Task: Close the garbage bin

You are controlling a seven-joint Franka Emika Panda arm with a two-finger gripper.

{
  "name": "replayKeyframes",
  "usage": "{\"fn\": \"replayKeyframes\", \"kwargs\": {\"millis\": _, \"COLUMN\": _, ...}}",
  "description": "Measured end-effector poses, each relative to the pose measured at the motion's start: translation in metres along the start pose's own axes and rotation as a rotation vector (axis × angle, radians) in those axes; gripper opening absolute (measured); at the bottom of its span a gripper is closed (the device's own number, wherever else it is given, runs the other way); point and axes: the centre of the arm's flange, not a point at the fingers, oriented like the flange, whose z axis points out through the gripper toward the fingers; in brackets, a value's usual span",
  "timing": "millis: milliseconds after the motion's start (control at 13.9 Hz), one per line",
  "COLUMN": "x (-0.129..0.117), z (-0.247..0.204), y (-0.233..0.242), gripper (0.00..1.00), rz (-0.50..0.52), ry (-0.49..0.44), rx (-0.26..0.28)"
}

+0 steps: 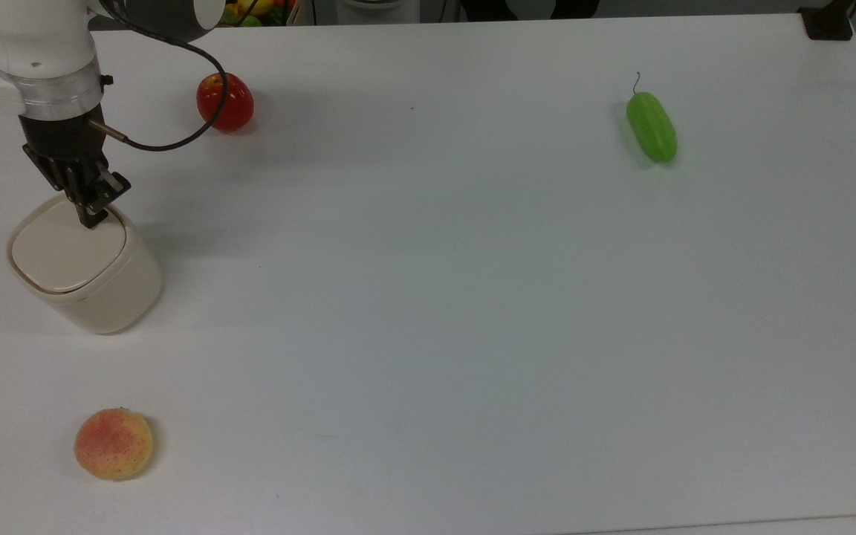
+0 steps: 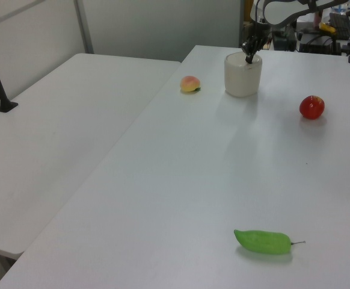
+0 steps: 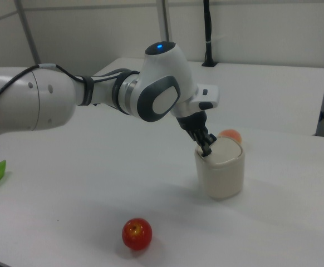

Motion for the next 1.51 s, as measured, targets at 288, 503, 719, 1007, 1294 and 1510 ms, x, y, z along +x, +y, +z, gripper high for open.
{"fn": "replayKeyframes", "kwargs": {"millis": 288, "x": 0.000, "z": 0.000, "y": 0.000, "gripper": 0.01, "rz": 0.000, "ry": 0.000, "rx": 0.000}}
{"fn": "replayKeyframes", "kwargs": {"millis": 503, "x": 0.000, "z": 0.000, "y": 0.000, "gripper": 0.01, "rz": 0.000, "ry": 0.001, "rx": 0.000}}
{"fn": "replayKeyframes", "kwargs": {"millis": 719, "x": 0.002, "z": -0.004, "y": -0.003, "gripper": 0.01, "rz": -0.004, "ry": 0.004, "rx": 0.003}}
{"fn": "replayKeyframes", "kwargs": {"millis": 1007, "x": -0.002, "z": -0.037, "y": -0.045, "gripper": 0.01, "rz": -0.060, "ry": -0.007, "rx": 0.019}}
{"fn": "replayKeyframes", "kwargs": {"millis": 1294, "x": -0.033, "z": -0.104, "y": -0.111, "gripper": 0.01, "rz": -0.215, "ry": -0.081, "rx": 0.032}}
{"fn": "replayKeyframes", "kwargs": {"millis": 1510, "x": -0.075, "z": -0.158, "y": -0.156, "gripper": 0.01, "rz": -0.406, "ry": -0.184, "rx": 0.035}}
